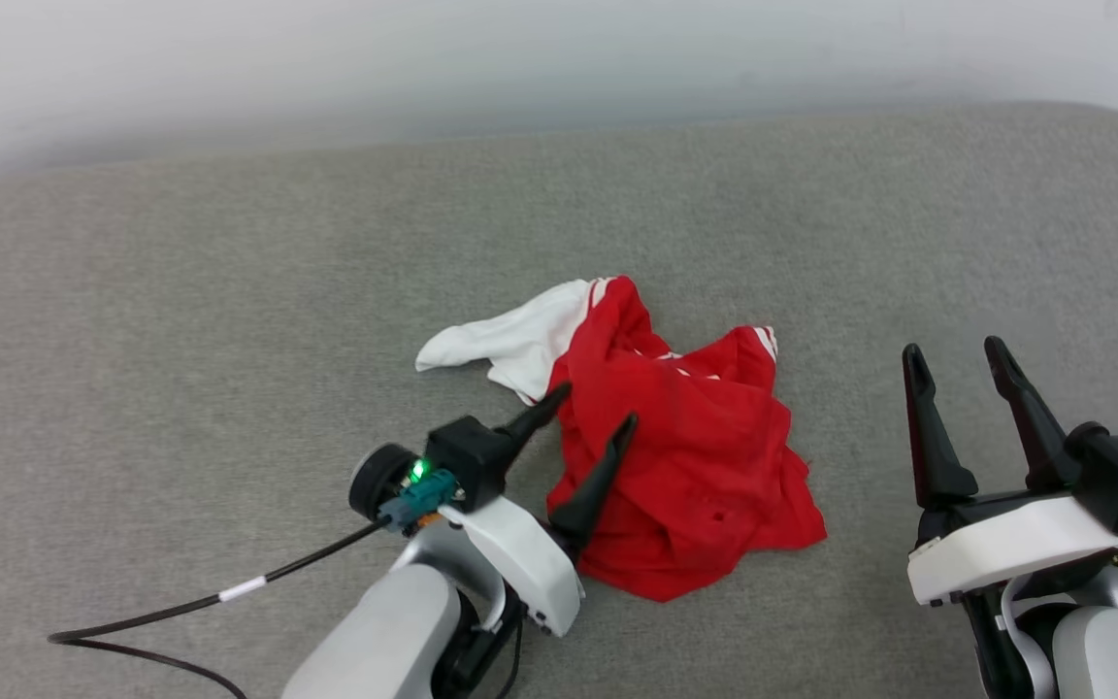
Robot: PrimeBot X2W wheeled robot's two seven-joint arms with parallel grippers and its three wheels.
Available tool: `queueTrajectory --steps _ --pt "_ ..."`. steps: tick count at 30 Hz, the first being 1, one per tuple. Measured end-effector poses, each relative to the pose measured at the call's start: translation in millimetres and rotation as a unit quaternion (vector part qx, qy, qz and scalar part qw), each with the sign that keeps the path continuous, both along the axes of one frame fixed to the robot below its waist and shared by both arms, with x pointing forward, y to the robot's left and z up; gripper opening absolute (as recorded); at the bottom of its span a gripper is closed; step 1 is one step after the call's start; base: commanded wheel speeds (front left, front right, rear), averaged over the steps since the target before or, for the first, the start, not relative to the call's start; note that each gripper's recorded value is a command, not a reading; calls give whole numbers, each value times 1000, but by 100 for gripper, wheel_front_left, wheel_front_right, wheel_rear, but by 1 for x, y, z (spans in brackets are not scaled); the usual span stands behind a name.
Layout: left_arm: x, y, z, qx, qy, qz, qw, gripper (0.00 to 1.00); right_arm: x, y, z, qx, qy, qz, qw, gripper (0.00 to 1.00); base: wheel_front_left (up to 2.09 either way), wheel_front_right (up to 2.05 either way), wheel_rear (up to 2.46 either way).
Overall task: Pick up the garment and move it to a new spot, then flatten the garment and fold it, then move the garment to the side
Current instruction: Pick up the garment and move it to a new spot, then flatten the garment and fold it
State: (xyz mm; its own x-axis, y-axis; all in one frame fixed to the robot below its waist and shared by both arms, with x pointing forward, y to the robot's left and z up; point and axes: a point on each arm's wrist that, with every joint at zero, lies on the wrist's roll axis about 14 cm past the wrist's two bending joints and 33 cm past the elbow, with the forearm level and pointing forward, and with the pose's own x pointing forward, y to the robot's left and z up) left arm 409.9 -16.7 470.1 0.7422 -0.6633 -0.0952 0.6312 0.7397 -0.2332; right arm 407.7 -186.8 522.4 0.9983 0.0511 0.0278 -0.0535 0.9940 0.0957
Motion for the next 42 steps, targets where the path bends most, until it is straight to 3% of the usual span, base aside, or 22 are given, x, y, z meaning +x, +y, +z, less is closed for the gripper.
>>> queueTrajectory --steps 4,9,18,27,38,42 --pt "11 20 45 -22 -72 46 996 100 -1 10 10 1 -13 14 1000 100 0 0 0" --pt "21 76 95 -23 -148 143 978 100 -7 18 21 1 -26 25 999 100 0 0 0" --pt "-1 169 88 -6 -134 288 948 100 -29 22 21 1 -20 31 999 100 0 0 0" --pt "-29 180 67 9 -109 307 945 100 -50 17 10 -5 4 24 1000 100 0 0 0" --pt "-34 175 70 11 -111 303 947 100 -53 13 9 -1 12 19 1000 100 0 0 0" --pt "-35 172 71 10 -112 298 948 100 -56 6 -8 19 54 12 998 100 0 0 0"
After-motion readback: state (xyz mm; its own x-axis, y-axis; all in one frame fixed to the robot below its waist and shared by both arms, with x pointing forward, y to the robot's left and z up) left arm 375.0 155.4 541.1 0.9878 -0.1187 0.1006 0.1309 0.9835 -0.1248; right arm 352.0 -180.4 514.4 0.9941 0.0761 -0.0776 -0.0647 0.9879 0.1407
